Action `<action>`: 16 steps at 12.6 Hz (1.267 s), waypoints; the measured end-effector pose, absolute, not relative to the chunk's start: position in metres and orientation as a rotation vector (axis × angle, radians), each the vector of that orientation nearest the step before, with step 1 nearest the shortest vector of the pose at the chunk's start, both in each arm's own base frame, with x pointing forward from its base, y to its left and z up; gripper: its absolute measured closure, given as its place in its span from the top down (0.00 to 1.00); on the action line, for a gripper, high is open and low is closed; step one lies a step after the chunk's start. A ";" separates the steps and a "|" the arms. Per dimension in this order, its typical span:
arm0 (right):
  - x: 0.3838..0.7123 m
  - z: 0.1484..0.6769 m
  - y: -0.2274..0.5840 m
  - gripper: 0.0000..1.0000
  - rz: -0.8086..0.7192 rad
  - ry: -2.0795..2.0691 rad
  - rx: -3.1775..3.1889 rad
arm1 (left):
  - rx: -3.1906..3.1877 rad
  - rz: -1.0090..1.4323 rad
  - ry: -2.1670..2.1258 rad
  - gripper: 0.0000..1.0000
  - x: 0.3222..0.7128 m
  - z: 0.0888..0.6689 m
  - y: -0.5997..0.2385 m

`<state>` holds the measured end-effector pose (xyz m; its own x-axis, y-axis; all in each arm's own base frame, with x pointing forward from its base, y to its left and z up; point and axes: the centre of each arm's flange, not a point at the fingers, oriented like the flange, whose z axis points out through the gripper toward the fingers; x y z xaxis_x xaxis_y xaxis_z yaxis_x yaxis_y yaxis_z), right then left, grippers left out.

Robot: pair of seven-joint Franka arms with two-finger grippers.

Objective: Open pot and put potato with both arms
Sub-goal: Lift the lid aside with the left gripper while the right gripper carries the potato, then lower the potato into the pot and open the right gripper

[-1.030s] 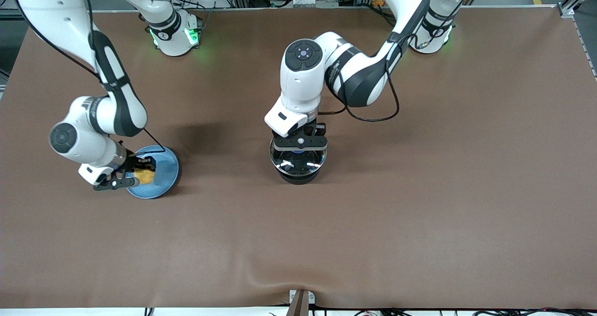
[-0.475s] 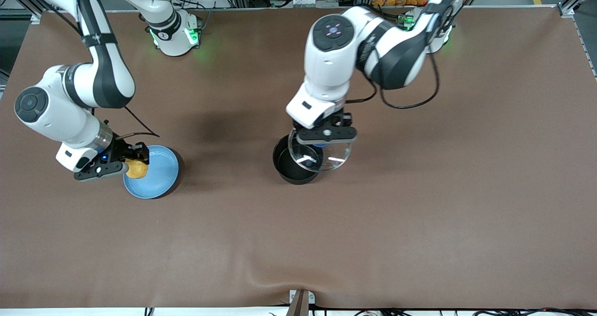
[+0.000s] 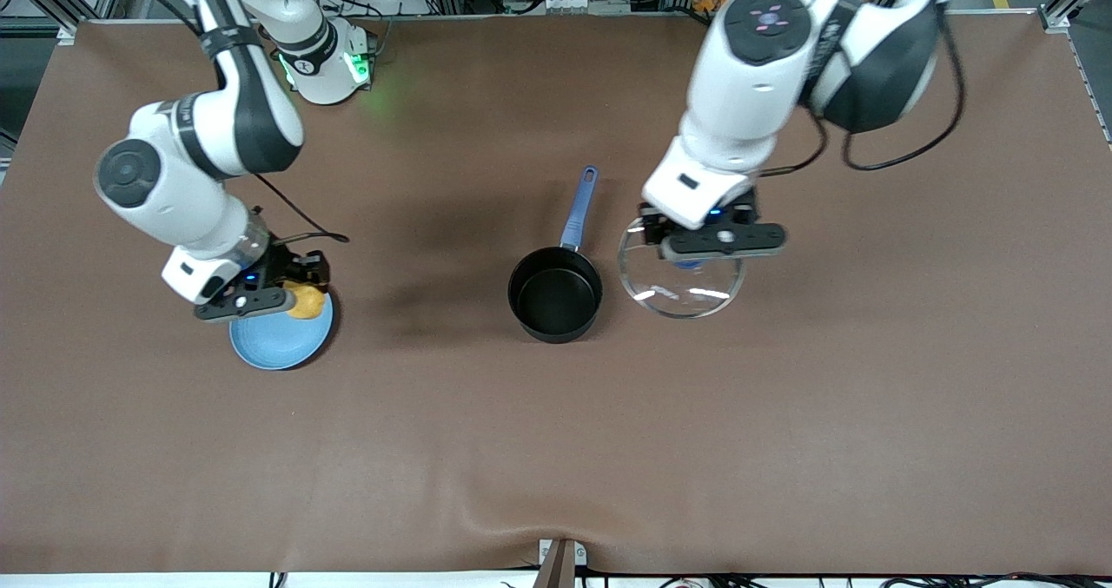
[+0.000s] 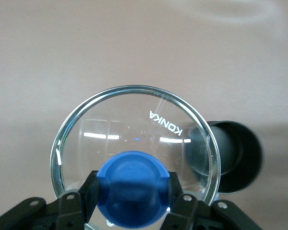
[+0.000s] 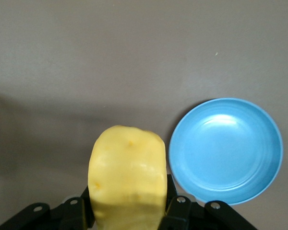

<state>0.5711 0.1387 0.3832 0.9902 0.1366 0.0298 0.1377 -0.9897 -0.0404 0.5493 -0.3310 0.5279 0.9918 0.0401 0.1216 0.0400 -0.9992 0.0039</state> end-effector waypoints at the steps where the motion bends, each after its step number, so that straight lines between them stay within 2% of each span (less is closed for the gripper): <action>1: 0.566 0.386 0.161 0.55 -0.041 -0.183 -3.110 | 3.143 0.170 0.048 0.61 0.551 0.527 -0.304; 5: 0.538 0.409 0.268 0.55 -0.094 -0.027 -3.105 | 3.152 0.041 0.020 0.61 0.559 0.504 -0.209; 8: 0.521 0.409 0.345 0.55 -0.109 0.086 -3.086 | 3.165 -0.034 0.019 0.61 0.563 0.480 -0.170; 13: 0.502 0.363 0.479 0.55 -0.140 0.075 -3.165 | 3.173 -0.128 0.072 0.61 0.564 0.439 -0.114; 16: 0.508 0.325 0.512 0.55 -0.160 0.017 -3.186 | 3.167 -0.106 0.106 0.61 0.560 0.401 -0.091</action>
